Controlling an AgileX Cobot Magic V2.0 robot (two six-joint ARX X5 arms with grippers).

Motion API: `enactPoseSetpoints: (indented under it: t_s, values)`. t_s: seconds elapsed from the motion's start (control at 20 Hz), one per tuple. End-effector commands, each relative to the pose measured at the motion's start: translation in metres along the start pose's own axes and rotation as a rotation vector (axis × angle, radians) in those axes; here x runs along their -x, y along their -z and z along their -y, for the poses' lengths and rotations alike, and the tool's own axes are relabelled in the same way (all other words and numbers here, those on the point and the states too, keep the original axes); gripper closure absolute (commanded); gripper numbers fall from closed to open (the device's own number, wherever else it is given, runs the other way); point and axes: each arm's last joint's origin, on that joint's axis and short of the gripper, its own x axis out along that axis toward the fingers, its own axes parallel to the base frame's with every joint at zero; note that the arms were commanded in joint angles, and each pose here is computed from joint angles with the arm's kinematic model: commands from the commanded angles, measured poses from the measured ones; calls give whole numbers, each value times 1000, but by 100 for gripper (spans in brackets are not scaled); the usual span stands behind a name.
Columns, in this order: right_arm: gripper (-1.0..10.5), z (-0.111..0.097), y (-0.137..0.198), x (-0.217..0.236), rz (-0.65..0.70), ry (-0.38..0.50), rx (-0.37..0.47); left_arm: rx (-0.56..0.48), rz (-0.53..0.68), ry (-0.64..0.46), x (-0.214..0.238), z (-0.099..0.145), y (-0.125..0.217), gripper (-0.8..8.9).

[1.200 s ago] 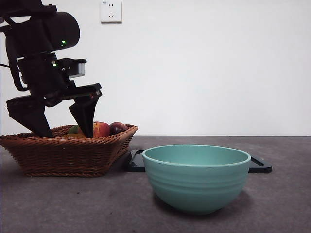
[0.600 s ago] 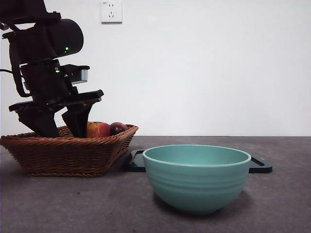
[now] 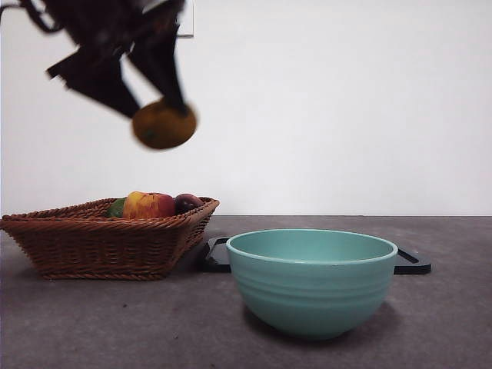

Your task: Pick up the wifruite, put it on the bowl, pick up the plate, put it on desk

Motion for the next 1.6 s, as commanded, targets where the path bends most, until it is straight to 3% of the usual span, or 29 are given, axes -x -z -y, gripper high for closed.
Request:
enactPoseSetpoints:
  t_s: [0.05, 0.3, 0.6, 1.15, 1.3, 1.45, 1.6]
  values:
    - [514, -2, -5, 3, 22, -3, 15, -61, 17, 100, 5, 27, -3, 610]
    - [514, -2, -5, 3, 21, -3, 14, -182, -51, 218, -13, 77, 10, 610]
    - [514, -2, -5, 3, 21, -3, 14, -263, -202, 231, -63, 107, 34, 610]
    - [514, -2, -5, 3, 21, -3, 14, -330, -286, 188, -117, 122, 58, 609]
    - [514, -2, -5, 3, 21, -3, 14, -330, -288, 187, -117, 122, 59, 588]
    - [514, -2, -5, 3, 21, -3, 14, -330, -293, 186, -116, 122, 59, 493]
    - [514, -2, -4, 3, 21, -3, 14, -329, -294, 189, -116, 123, 59, 492]
